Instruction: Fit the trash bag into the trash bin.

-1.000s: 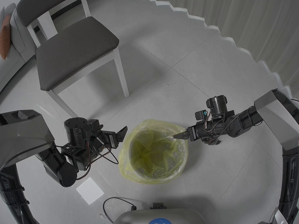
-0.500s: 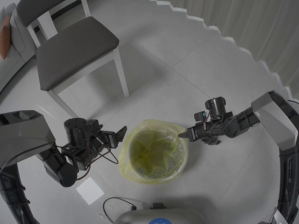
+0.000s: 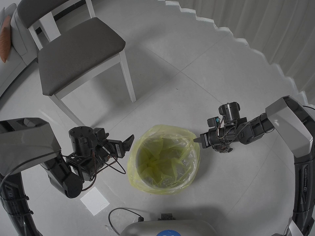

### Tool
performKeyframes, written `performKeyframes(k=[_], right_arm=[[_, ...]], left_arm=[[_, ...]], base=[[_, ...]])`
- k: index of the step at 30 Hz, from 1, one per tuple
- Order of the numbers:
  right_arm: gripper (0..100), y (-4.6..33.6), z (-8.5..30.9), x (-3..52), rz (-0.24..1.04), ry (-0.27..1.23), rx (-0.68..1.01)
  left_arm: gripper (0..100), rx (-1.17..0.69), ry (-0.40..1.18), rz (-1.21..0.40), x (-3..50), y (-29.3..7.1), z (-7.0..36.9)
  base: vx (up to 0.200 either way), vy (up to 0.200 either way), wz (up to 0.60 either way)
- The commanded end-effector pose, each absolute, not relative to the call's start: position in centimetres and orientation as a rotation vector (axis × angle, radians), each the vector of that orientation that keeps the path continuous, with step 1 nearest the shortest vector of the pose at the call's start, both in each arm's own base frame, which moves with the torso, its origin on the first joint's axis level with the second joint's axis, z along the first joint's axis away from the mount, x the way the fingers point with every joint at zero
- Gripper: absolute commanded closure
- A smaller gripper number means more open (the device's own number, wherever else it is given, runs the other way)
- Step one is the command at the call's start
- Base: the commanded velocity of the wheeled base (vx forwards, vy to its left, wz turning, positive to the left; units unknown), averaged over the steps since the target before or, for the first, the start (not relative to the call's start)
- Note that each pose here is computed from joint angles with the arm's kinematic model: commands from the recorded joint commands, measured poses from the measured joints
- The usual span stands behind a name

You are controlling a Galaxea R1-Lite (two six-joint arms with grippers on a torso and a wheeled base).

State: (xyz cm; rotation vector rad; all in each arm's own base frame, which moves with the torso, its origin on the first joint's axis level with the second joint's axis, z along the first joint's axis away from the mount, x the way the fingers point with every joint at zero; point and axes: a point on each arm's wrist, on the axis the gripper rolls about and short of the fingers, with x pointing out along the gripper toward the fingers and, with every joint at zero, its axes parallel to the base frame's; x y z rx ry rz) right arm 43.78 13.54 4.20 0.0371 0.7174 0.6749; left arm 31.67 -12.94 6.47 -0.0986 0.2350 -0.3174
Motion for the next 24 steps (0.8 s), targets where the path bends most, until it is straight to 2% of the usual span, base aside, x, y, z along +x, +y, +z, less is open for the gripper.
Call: performKeyframes(k=[1,13,24], right_arm=[[100,13.4,4.1,43.9,0.672,0.72,0.038],[100,13.8,0.7,45.0,0.67,0.763,0.041],[100,14.2,0.4,45.2,0.678,0.761,0.038]], left_arm=[[0,-0.096,0.247,-0.316,31.7,-12.9,6.1],[0,-0.096,0.248,-0.315,31.6,-12.9,5.8],[0,-0.103,0.232,-0.309,31.9,-12.6,5.5]], base=[[0.0,0.0,0.0],[0.0,0.0,0.0],[0.0,0.0,0.0]])
